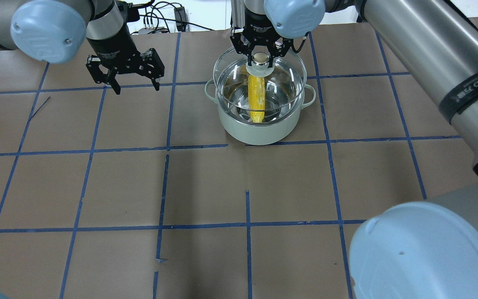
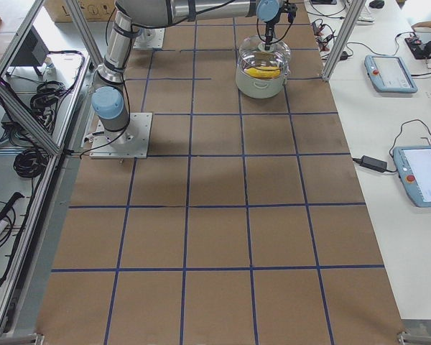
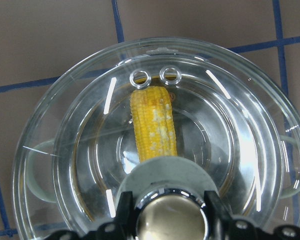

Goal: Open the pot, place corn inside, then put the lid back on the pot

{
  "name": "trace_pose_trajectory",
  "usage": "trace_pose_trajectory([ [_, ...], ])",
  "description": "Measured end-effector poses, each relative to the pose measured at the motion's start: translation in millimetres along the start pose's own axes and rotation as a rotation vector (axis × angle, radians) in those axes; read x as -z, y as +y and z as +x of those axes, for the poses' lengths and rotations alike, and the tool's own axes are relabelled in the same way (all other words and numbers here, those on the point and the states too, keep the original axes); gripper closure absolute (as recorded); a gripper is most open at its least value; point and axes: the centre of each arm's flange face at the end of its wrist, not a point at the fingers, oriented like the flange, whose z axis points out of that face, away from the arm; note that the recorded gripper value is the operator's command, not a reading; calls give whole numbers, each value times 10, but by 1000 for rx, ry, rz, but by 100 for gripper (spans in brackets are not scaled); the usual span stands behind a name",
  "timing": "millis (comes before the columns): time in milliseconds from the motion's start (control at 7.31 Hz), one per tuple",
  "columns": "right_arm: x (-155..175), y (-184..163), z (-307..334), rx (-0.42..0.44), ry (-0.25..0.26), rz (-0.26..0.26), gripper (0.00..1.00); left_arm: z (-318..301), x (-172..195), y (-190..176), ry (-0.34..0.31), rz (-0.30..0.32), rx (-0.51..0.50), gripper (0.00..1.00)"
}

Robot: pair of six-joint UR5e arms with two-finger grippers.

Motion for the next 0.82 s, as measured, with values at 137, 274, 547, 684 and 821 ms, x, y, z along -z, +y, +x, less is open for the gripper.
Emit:
trace_pose_trajectory([
  [137,-53,4,-28,3,-1,1,85,-8,75,62,-2,13,5,0],
  [274,-108,23,-14,6,1,-7,85,-20,153,114,-5,26,7,0],
  [547,-187,60,49,7,-9,16,85,-29,215,156,-8,31,9,0],
  [684,-240,61,68,2,-15,29,84,-29,220,161,-8,31,9,0],
  [821,-282,46,81,-3,-22,43,84,-26,220,164,-8,30,9,0],
])
